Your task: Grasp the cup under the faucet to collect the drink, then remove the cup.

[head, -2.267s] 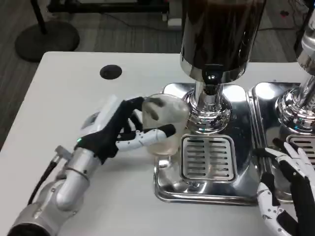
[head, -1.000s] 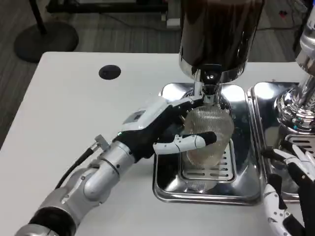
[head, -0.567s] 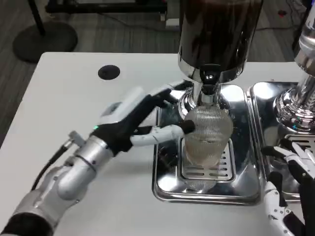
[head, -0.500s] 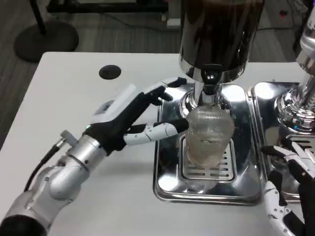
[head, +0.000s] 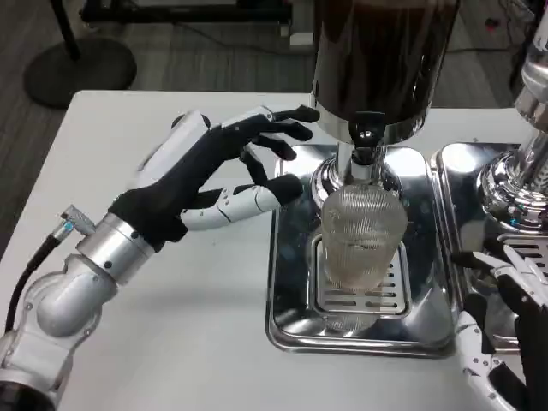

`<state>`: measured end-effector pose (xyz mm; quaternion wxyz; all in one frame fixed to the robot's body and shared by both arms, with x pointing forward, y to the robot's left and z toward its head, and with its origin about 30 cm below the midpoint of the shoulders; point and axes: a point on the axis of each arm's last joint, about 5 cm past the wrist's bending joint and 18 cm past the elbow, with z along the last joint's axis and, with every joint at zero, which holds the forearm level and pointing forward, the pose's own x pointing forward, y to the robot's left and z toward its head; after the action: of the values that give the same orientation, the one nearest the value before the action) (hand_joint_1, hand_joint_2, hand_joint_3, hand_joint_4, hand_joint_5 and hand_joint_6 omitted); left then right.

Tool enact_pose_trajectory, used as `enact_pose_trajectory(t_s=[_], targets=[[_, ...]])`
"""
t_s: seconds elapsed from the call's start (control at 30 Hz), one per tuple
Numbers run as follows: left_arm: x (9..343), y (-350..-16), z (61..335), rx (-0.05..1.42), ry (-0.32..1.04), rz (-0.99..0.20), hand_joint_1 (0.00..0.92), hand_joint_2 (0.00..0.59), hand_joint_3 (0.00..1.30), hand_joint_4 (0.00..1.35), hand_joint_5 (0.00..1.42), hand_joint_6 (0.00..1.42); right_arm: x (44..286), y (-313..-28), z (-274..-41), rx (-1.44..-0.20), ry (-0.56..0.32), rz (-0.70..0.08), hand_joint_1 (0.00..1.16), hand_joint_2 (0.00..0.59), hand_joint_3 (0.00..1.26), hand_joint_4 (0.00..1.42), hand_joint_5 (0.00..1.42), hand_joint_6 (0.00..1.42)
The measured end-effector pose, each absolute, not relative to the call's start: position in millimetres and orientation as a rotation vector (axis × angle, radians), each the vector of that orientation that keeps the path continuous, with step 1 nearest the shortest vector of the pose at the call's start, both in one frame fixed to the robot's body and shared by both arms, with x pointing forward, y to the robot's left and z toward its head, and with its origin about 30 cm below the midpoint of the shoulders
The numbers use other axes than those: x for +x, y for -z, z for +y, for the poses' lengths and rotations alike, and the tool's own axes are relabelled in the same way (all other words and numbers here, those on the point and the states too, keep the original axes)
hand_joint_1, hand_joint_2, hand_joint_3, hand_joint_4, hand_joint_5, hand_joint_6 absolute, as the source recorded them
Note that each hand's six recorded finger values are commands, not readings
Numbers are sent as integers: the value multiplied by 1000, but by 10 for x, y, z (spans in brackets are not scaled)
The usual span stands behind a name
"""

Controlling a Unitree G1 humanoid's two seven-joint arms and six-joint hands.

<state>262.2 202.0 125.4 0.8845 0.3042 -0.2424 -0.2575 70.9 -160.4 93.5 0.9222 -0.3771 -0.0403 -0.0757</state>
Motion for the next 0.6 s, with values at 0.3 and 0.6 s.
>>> enact_pose_trajectory(t_s=[0.3, 0.6], targets=[[2796, -1451, 1930, 619, 632, -499, 44, 81, 277, 269, 313, 537, 739, -876, -1603, -764, 148, -79, 399, 577, 330, 141, 97, 231], [2873, -1542, 1844, 614, 704, -502, 27, 75, 268, 260, 311, 524, 733, -841, -1586, -748, 153, -66, 394, 581, 330, 141, 97, 231]])
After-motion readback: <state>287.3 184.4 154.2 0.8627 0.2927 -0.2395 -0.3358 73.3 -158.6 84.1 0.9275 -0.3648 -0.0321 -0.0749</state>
